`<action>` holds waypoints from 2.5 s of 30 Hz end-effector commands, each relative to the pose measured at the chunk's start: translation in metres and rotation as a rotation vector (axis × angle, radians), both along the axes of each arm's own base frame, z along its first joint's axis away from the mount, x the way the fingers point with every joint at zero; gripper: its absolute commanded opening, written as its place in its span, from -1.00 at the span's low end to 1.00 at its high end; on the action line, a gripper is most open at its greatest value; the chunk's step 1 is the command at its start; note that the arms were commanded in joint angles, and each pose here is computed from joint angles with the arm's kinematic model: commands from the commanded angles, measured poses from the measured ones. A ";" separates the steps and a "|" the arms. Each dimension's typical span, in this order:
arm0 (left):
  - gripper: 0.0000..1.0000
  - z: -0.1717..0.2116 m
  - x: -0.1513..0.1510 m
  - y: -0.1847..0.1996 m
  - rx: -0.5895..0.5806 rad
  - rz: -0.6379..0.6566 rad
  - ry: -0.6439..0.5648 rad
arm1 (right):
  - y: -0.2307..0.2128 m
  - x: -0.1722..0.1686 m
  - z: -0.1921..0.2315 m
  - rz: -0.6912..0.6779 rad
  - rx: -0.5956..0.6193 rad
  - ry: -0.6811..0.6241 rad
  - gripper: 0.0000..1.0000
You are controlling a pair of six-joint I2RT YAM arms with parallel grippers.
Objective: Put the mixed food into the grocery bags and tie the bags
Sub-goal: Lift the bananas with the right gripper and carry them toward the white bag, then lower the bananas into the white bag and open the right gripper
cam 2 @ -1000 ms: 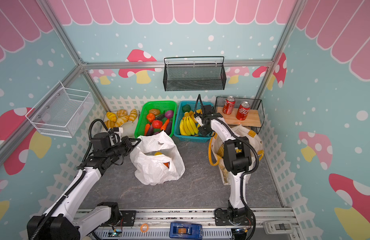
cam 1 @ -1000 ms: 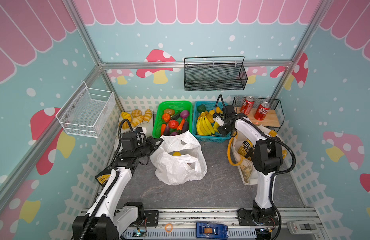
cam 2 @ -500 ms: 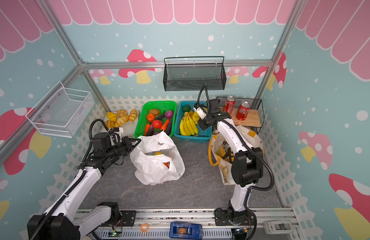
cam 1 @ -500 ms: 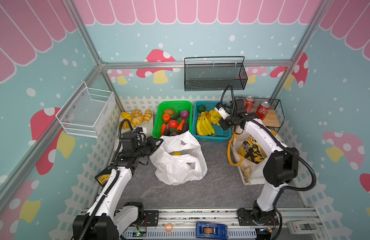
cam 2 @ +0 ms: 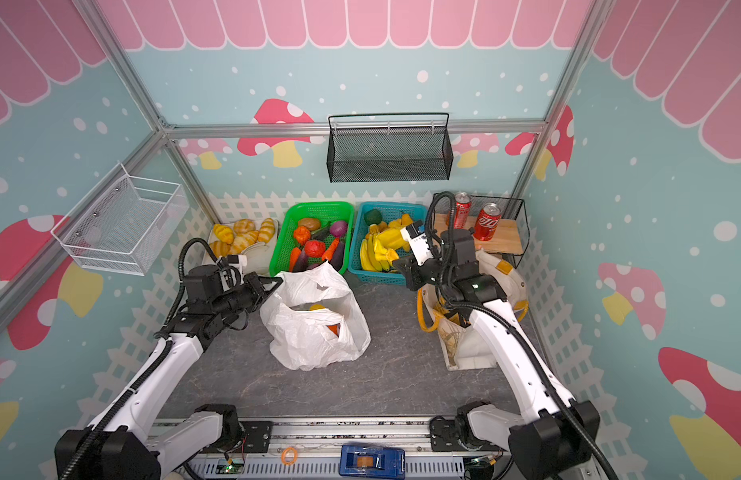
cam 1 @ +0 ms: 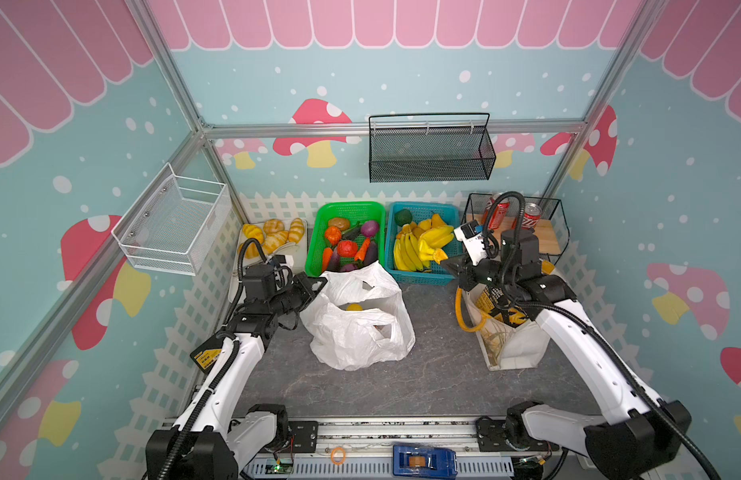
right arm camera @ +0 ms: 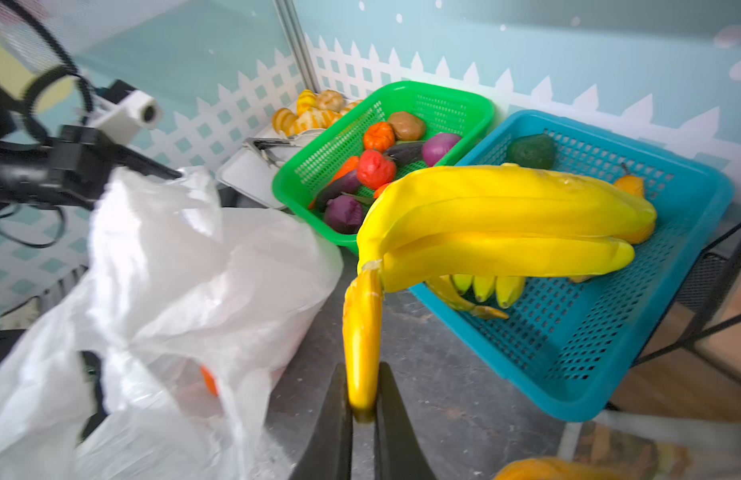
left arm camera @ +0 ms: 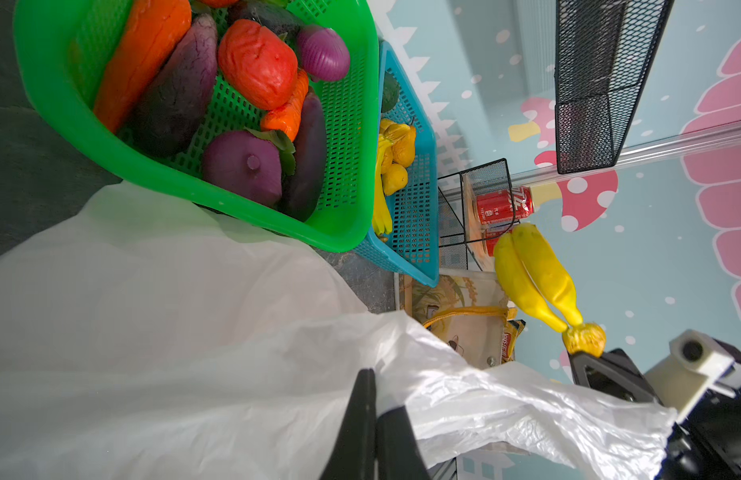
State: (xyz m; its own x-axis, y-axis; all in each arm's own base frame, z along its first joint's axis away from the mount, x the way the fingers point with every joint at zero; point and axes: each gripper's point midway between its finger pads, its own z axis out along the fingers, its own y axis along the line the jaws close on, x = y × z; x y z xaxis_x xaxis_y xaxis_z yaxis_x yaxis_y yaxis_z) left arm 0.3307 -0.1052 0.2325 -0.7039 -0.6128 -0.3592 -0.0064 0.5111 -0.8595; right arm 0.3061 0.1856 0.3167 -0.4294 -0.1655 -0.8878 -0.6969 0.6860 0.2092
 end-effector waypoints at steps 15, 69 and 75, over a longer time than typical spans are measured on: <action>-1.00 -0.013 0.008 0.008 0.084 0.033 0.017 | 0.016 -0.161 -0.001 0.366 0.253 0.337 -1.00; -1.00 0.037 -0.012 -0.033 0.034 -0.135 -0.108 | 0.182 -0.045 -0.087 0.292 0.448 0.443 -0.95; -1.00 0.036 -0.007 -0.033 0.032 -0.127 -0.100 | 0.188 -0.044 -0.096 0.319 0.368 0.384 -0.34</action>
